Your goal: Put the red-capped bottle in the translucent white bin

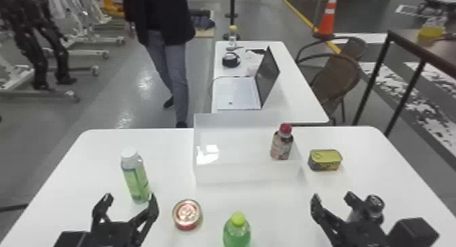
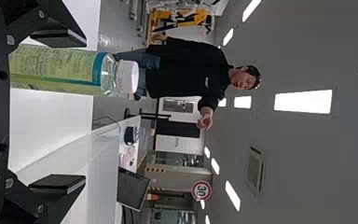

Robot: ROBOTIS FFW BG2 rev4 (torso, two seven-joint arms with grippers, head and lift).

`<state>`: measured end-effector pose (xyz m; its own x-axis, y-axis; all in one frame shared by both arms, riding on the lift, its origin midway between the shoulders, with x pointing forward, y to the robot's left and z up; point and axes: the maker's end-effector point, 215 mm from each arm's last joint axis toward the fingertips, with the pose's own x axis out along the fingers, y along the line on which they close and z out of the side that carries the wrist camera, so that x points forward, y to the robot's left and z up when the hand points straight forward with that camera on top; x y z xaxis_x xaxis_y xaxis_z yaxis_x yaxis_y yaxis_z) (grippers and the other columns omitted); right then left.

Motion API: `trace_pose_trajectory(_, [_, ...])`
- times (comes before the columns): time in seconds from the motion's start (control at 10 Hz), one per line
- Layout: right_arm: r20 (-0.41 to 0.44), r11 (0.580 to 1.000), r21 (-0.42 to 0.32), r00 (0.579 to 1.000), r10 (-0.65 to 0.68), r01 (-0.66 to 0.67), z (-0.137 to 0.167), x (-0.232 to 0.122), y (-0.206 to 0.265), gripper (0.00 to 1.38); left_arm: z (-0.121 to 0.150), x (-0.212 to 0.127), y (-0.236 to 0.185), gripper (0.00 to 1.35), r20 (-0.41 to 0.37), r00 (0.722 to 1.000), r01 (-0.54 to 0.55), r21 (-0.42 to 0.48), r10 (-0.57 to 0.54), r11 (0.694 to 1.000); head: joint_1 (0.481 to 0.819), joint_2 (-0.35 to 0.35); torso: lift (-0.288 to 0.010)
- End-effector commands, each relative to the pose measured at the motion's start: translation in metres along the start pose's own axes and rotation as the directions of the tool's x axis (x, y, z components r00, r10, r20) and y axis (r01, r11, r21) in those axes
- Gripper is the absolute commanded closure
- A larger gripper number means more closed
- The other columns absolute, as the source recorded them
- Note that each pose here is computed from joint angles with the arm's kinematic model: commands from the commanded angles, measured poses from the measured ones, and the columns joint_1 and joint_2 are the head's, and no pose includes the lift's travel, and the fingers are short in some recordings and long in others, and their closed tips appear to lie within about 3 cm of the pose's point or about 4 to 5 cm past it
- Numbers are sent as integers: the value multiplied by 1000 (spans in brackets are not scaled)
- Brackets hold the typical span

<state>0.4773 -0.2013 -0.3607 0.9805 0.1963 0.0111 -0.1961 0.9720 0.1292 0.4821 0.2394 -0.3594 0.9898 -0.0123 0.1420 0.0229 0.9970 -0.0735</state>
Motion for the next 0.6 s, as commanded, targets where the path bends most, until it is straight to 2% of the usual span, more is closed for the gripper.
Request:
trace_pose_trajectory(0.0, [2, 1000, 1, 1000, 0, 0, 1, 1, 0, 423, 0, 0, 0, 254, 0, 1000, -1, -1, 1, 1000, 549, 0, -100])
trace_pose_trajectory(0.5, [1, 1000, 6, 1000, -1, 1, 0, 1, 0, 423, 0, -1, 1, 254, 0, 1000, -3, 3, 3, 1000, 549, 0, -100])
